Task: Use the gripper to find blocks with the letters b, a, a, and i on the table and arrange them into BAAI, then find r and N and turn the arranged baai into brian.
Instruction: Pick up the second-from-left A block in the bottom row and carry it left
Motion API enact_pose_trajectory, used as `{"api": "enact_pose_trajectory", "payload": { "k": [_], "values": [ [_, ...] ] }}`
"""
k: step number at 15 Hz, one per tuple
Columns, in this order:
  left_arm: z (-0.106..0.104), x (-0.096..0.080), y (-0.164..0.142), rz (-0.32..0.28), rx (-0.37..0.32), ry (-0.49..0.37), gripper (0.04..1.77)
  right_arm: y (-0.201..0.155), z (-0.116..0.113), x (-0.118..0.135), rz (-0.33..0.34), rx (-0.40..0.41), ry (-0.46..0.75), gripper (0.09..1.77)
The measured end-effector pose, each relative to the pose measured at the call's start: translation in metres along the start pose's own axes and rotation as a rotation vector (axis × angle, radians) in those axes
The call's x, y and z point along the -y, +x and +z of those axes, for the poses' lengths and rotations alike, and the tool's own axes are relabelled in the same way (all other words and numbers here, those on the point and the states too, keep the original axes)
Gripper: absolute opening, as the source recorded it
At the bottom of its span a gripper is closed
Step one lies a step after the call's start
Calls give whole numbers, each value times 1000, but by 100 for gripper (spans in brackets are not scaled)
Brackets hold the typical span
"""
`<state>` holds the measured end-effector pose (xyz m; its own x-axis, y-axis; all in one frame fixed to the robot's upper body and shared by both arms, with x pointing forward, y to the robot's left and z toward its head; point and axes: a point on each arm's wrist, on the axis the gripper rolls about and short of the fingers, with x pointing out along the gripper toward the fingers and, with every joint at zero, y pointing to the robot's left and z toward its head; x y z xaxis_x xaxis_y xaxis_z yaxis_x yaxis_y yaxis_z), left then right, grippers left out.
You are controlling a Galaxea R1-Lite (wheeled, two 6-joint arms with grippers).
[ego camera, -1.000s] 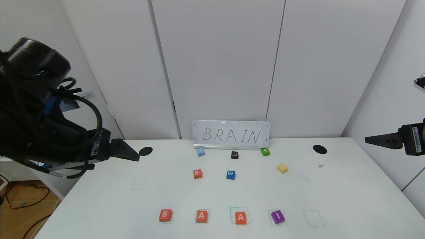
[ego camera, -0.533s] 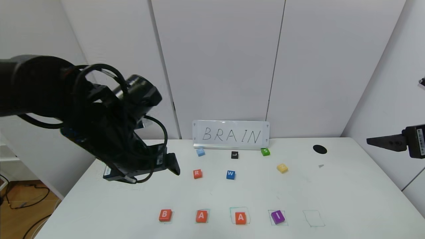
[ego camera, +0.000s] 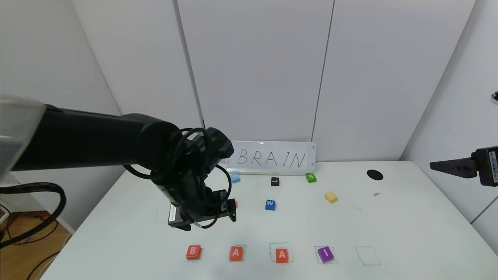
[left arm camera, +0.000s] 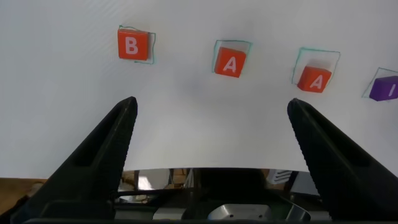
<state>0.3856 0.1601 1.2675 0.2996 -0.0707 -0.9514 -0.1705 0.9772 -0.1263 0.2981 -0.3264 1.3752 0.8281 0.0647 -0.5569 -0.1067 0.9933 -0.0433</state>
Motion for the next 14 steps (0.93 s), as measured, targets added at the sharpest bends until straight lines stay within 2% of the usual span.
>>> {"api": "enact_pose_trajectory", "payload": {
  "k": [2,7,11,14],
  "values": [
    [-2,8,17,-8,5,10,172,0,0,0,0,0,0,171],
    [-13,17,50,53,-52,49,172,2,-1,-3,9,-7,-8,171],
    [-21,26,75,45,-59,88,172,2,-1,-3,10,-6,-9,171],
    [-27,31,90,69,-77,116,172,2,-1,-3,11,-5,-9,171]
  ]
}}
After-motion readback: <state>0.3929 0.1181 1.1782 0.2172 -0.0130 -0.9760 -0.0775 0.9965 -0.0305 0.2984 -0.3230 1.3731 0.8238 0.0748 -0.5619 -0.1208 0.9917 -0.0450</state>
